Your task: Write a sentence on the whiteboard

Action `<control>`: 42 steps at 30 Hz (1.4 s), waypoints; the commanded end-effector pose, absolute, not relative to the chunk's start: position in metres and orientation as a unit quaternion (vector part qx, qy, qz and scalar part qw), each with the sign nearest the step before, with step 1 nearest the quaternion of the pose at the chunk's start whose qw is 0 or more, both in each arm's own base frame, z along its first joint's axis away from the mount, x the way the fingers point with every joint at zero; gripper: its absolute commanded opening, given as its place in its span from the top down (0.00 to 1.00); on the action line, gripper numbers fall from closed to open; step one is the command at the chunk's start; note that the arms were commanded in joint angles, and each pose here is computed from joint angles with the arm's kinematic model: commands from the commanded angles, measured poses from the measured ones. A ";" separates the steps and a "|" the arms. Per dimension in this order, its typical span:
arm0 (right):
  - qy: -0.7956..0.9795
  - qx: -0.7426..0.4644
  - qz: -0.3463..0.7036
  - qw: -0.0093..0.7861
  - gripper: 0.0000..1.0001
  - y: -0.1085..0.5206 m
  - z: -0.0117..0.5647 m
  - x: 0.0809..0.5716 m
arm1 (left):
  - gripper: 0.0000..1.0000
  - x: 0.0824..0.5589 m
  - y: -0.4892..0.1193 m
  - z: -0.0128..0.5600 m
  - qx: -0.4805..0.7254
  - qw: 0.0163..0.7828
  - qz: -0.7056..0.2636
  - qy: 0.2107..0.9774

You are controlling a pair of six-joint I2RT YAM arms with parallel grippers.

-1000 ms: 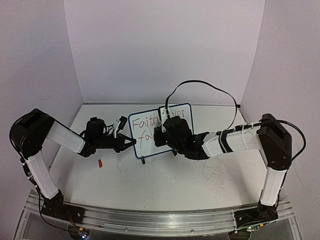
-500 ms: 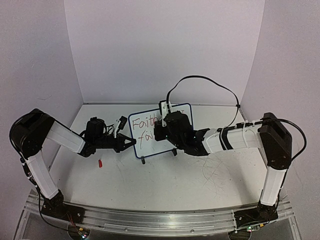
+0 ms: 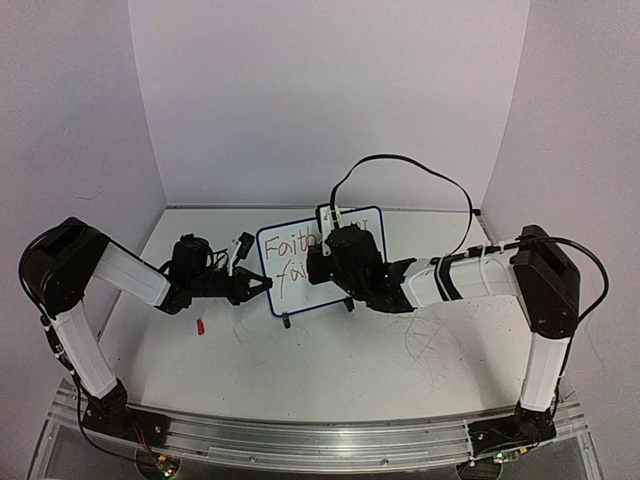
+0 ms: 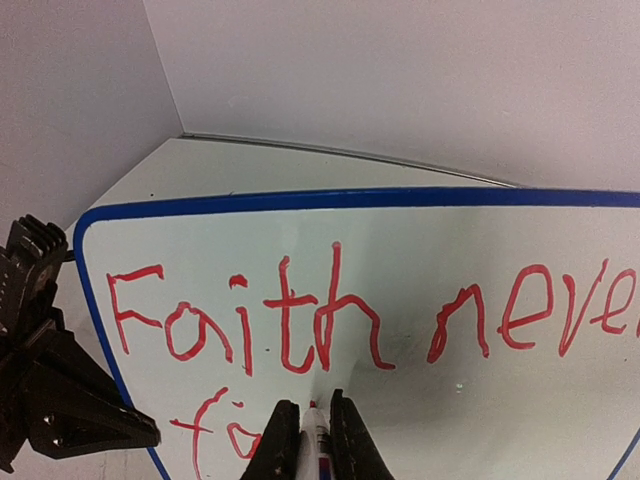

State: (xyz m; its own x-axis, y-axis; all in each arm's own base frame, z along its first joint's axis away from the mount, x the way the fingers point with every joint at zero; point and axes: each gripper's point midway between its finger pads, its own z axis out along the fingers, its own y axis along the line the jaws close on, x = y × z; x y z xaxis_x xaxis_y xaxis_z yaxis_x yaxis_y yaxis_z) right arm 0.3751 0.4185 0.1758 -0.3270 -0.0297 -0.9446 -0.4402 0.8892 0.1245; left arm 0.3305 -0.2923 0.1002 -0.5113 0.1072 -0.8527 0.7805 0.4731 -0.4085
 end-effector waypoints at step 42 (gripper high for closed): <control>0.819 -0.134 0.177 0.529 1.00 0.409 0.134 0.365 | 1.00 0.340 -0.285 0.092 0.291 0.407 -0.381 0.777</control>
State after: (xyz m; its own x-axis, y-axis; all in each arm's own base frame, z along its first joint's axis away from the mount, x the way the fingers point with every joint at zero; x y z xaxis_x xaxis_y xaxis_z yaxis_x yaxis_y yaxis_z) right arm 0.3642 0.4123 0.1479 -0.3887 -0.0267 -0.9210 -0.4237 0.8928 0.1529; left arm 0.3305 -0.2923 0.1001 -0.5112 0.1075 -0.8527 0.7802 0.4741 -0.4080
